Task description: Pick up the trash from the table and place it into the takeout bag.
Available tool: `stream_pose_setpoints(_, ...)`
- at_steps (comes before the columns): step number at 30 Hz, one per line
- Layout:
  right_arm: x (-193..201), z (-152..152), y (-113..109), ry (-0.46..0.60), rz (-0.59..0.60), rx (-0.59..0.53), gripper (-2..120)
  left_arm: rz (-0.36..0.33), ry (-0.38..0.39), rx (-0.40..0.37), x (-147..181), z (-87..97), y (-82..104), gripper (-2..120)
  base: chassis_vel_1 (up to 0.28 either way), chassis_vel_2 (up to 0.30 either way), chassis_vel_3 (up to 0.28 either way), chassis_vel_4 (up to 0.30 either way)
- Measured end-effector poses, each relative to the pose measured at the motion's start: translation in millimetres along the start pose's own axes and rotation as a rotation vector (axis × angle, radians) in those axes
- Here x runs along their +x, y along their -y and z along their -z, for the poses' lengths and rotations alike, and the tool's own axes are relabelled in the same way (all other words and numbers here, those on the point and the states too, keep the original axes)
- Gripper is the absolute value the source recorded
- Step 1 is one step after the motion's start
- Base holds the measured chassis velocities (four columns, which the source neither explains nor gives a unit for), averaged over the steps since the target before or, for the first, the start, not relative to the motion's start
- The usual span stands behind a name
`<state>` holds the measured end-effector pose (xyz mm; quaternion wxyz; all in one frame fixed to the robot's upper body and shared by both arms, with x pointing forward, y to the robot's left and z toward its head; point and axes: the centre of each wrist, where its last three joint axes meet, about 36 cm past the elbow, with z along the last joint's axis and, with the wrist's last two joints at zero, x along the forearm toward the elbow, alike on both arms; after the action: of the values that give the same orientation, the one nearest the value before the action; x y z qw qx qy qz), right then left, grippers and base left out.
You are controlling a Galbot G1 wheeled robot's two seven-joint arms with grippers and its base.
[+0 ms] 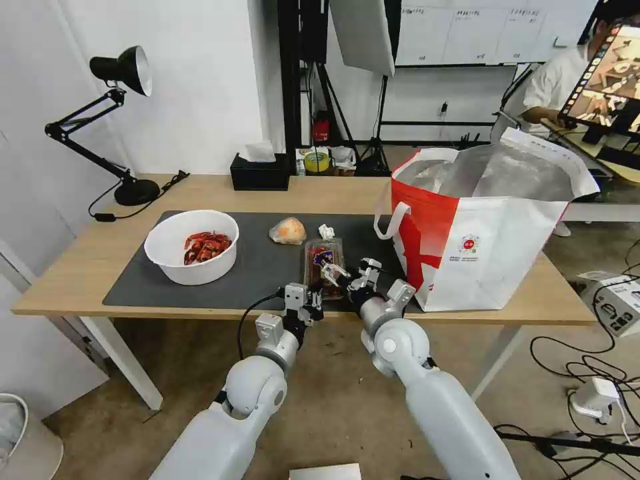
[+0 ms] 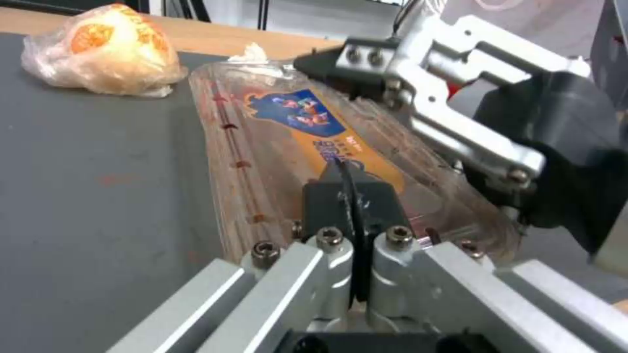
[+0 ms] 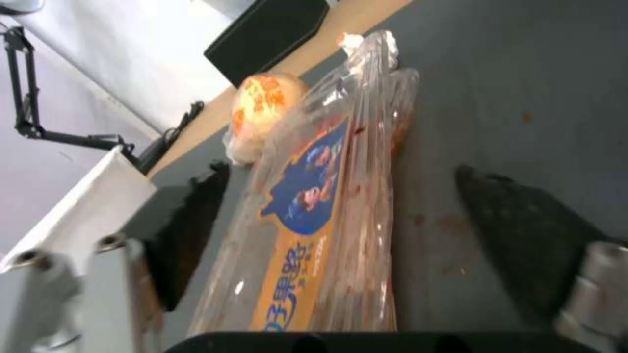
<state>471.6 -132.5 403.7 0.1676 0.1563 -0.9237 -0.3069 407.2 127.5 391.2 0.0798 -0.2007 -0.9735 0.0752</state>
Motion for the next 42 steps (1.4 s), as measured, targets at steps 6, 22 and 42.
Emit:
stream_pose_setpoints(6, 2, -2, -2, -0.016, -0.001, 0.011, 64, 0.000, 0.001, 0.001, 1, -0.1, 0.2, 0, 0.000, 0.000, 0.000, 0.000)
stream_pose_setpoints(22, 5, -3, -3, -0.014, -0.004, 0.019, 4, 0.004, 0.013, 0.004, 2, 1.9, 0.9, 0, 0.000, 0.000, 0.000, 0.000)
stream_pose_setpoints(42, 3, -1, -3, -0.008, -0.004, 0.025, 0, 0.019, 0.065, 0.010, 3, 12.7, -4.4, 10, 0.000, 0.000, 0.000, 0.000)
